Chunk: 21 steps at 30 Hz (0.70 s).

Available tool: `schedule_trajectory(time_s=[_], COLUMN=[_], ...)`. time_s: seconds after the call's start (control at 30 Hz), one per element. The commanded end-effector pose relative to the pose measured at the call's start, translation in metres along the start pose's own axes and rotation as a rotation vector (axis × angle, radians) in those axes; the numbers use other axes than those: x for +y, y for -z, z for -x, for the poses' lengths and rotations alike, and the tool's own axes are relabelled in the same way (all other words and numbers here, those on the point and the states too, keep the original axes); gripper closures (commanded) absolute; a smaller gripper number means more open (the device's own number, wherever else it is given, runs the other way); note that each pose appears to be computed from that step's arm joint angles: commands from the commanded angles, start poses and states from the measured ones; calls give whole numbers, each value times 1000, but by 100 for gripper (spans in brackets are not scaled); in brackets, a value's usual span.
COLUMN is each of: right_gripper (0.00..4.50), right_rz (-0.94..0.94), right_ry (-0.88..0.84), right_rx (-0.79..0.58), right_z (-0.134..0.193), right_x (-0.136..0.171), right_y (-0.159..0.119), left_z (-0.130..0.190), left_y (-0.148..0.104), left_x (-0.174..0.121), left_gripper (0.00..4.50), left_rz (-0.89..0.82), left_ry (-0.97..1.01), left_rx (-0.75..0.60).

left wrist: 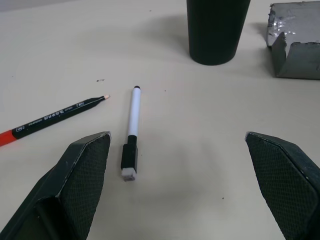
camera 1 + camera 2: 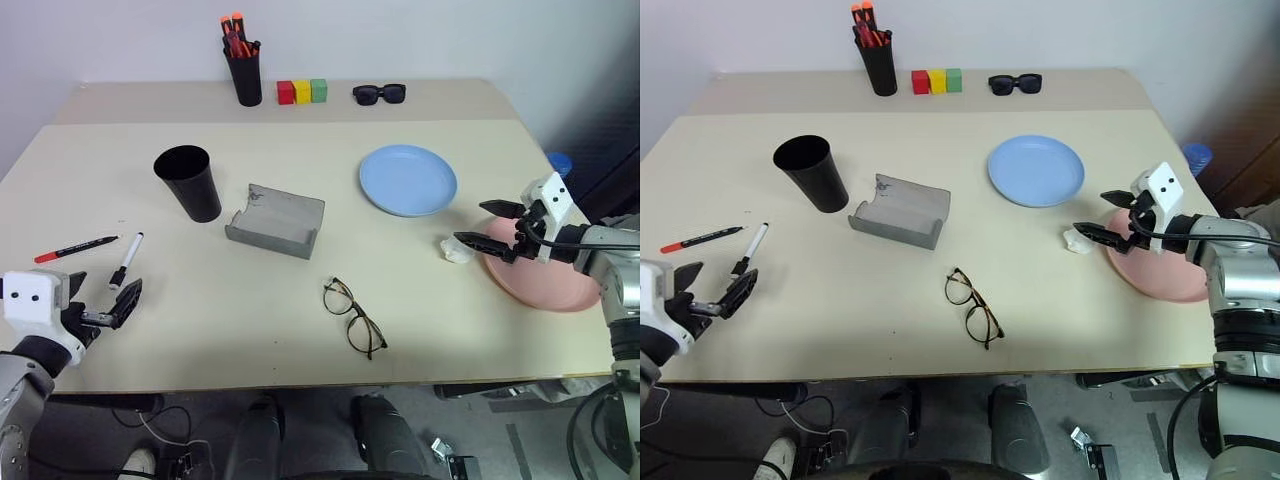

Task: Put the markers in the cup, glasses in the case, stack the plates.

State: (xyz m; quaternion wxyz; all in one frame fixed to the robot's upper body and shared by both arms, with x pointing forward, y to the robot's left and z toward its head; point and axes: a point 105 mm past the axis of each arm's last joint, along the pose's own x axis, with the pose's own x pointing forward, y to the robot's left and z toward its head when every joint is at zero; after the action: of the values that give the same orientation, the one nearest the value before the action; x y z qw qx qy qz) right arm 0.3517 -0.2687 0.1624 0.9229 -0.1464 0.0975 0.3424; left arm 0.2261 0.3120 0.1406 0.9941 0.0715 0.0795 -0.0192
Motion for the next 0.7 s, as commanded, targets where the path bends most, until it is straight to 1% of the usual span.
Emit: schedule_trajectory(time_s=[0.03, 0.2, 0.37, 0.43, 0.57, 0.7], right_gripper=[0, 0, 0, 0, 0, 0], right_rz=[32, 37, 61, 76, 89, 128], right_ry=[-10, -23, -77, -109, -155, -171], right_rx=[-36, -45, -39, -64, -117, -178], right_z=[-3, -6, -7, -12, -26, -50], right_x=[4, 5, 17, 27, 49, 79], right_y=[-12, -16, -20, -29, -43, -56], left_z=[5, 3, -1, -5, -17, -34], left_y=[-15, -14, -10, -7, -8, -12], left_x=[3, 2, -3, -2, -5, -5], left_gripper=[6, 6, 6, 6, 6, 6], left_rz=[-31, -23, -16, -4, 39, 26], left_ry=[-20, -36, -22, -32, -20, -43], left_rx=[-38, -35, -10, 10, 14, 47])
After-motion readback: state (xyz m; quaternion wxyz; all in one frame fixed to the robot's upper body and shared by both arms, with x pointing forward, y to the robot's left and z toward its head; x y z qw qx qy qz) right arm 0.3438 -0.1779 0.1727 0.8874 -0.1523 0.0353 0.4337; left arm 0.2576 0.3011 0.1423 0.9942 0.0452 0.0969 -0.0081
